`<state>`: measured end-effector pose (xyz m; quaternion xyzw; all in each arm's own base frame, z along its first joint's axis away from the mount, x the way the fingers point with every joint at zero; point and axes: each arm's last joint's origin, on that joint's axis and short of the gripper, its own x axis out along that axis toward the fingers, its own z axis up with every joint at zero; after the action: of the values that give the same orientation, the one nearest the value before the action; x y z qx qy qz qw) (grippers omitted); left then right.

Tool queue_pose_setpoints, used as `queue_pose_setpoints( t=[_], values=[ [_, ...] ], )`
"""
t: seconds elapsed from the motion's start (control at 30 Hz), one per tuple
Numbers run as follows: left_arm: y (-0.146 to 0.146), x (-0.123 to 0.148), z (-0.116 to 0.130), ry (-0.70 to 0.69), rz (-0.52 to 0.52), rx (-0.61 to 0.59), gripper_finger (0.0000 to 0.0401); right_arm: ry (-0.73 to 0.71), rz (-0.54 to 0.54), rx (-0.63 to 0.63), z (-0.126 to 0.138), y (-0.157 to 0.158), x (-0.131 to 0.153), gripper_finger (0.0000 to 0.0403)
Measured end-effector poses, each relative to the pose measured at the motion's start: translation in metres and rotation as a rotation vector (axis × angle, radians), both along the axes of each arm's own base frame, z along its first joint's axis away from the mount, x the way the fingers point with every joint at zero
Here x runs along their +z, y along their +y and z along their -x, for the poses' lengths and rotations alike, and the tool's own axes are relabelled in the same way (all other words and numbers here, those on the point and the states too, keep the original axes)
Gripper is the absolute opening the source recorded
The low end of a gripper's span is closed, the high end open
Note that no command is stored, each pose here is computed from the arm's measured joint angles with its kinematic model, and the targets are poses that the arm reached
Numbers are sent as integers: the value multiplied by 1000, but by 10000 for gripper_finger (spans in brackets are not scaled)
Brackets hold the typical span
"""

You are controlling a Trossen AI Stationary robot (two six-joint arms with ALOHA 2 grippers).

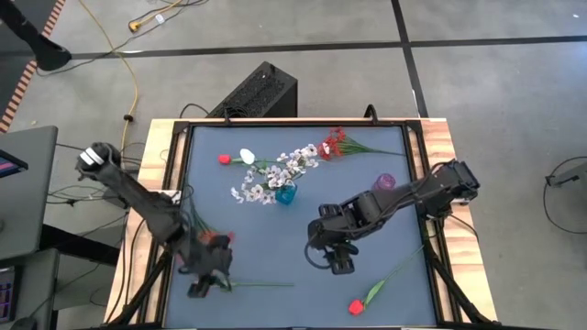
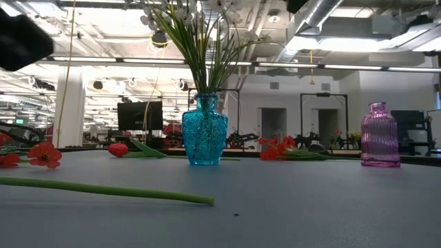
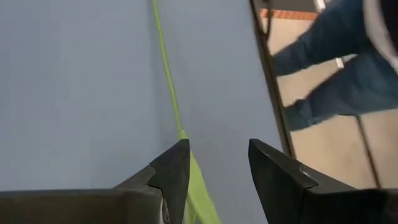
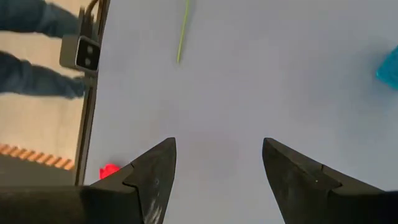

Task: Sort flowers into vase by color
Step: Put the white flower into the blue vase

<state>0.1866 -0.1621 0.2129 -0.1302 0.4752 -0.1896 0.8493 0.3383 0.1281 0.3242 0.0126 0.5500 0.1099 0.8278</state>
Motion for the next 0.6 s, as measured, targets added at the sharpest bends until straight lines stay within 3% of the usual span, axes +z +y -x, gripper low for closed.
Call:
queue_pose_setpoints(
  t=[0.17,0.37,0.6],
  values=[
    [-26,-25,-6,-44,-68,91,142,-17,27,90,3,8,0,265],
    [-40,-61,-19,10,-75,166,142,-30,43,137,3,10,0,265],
    [-42,-87,-25,26,-176,220,142,-65,-45,-11,-4,12,2,265]
  ],
)
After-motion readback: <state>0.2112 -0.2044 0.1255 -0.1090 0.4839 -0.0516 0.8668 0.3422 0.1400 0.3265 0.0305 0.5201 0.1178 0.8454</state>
